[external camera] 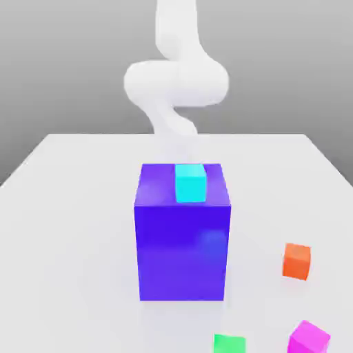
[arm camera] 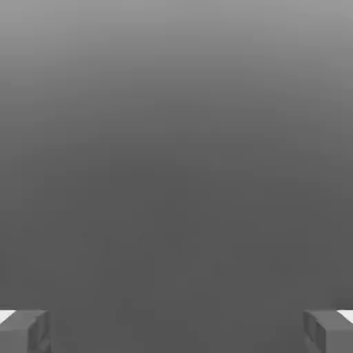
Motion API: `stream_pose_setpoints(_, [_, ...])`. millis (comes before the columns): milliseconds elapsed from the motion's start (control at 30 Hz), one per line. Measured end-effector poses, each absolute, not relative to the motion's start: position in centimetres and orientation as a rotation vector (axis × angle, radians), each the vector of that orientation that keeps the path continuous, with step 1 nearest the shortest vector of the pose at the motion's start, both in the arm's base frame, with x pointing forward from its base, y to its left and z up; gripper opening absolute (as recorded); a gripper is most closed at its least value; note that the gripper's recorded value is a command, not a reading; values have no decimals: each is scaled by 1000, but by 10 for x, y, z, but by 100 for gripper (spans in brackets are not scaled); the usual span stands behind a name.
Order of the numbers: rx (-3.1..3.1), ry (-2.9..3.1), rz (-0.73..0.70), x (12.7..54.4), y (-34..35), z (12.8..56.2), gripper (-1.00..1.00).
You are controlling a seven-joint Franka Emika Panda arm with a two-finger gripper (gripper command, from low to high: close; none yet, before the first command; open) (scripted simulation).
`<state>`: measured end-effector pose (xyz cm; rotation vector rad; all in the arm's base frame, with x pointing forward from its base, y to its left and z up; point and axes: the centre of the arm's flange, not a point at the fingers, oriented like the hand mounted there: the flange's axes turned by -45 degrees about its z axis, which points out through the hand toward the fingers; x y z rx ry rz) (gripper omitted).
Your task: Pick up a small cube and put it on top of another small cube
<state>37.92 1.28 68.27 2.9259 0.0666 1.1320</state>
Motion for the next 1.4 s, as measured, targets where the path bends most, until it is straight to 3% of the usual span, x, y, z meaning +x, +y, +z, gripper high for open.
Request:
stream_pose_setpoints(267, [2983,367,828,466,64,573,0])
stream_pose_setpoints(533, [2992,675,528,514,122,444,0])
stream_pose_setpoints(767, [2960,953,265,521,175,320,0])
stream_pose_setpoints(967, [2909,1174,38,502,210,210,0])
stream_pose_setpoints(1100, [2900,1209,3,498,216,149,0])
stream_pose_setpoints(1133, [2899,1210,1,497,216,136,-100])
stream_pose_setpoints(1400, [2899,1211,-1,497,216,142,-100])
